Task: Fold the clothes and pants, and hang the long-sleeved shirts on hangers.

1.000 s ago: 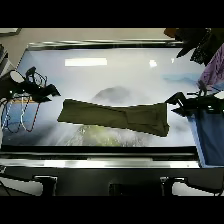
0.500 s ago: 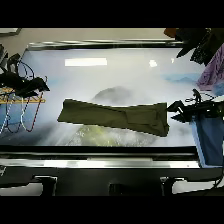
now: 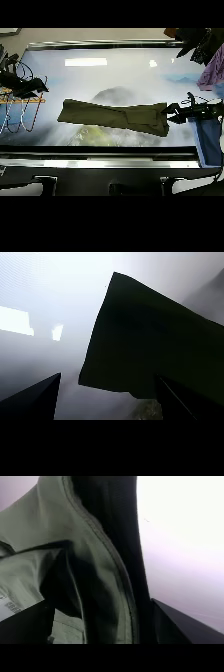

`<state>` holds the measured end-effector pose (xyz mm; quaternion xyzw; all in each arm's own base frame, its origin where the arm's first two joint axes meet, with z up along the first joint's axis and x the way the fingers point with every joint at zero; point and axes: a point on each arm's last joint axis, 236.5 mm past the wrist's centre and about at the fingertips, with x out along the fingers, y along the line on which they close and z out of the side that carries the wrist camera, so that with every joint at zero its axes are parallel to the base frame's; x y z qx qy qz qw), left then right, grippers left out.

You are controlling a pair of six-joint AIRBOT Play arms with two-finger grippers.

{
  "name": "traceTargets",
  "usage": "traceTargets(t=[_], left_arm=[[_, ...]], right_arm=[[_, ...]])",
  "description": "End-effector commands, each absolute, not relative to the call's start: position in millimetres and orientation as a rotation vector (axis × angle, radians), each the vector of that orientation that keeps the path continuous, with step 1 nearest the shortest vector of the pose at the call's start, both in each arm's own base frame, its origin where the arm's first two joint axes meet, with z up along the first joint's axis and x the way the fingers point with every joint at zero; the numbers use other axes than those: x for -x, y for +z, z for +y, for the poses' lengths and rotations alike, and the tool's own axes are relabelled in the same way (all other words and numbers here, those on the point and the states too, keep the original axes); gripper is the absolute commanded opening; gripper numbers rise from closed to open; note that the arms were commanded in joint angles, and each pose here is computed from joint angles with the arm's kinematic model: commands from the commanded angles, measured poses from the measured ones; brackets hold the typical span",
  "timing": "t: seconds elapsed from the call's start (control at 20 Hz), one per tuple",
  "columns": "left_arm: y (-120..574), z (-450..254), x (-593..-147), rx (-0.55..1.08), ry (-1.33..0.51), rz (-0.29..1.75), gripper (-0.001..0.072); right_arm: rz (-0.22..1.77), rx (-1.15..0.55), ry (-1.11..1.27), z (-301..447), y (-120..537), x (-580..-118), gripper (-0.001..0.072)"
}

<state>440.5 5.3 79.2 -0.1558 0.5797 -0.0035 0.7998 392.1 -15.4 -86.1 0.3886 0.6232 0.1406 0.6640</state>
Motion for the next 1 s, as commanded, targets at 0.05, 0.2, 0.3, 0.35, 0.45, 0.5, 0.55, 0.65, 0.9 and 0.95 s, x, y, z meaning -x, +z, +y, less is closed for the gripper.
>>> traceTargets(t=[0.05,0.2,0.3,0.35,0.45,0.5,0.55,0.65,0.9,0.95], left_arm=[[80,6,-440,0.333,-0.008,1.244,0.0669],[79,6,-440,0.333,-0.008,1.245,0.0669],[79,6,-440,0.334,-0.008,1.246,0.0669],[78,6,-440,0.334,-0.007,1.247,0.0669],[78,6,-441,0.334,-0.007,1.247,0.0669],[78,6,-441,0.334,-0.007,1.247,0.0669],[78,6,-441,0.333,-0.008,1.247,0.0668],[78,5,-441,0.334,-0.008,1.246,0.0666],[77,-5,-442,0.369,-0.041,1.251,0.0021],[75,-14,-445,0.390,-0.068,1.254,0.0017]], right_arm=[[1.434,-0.863,0.338,-8,-93,-389,0.0690],[1.459,-0.820,0.372,11,-94,-389,0.0690],[1.471,-0.793,0.390,23,-95,-390,0.0689],[1.483,-0.774,0.394,29,-97,-389,0.0688],[1.516,-0.727,0.384,36,-103,-385,0.0680],[1.524,-0.705,0.382,38,-105,-385,0.0650],[1.528,-0.692,0.376,40,-107,-385,0.0591],[1.524,-0.698,0.380,43,-105,-386,0.0301],[1.440,-0.683,0.344,38,-61,-398,0.0027],[1.397,-0.672,0.336,36,-44,-404,0.0027]])
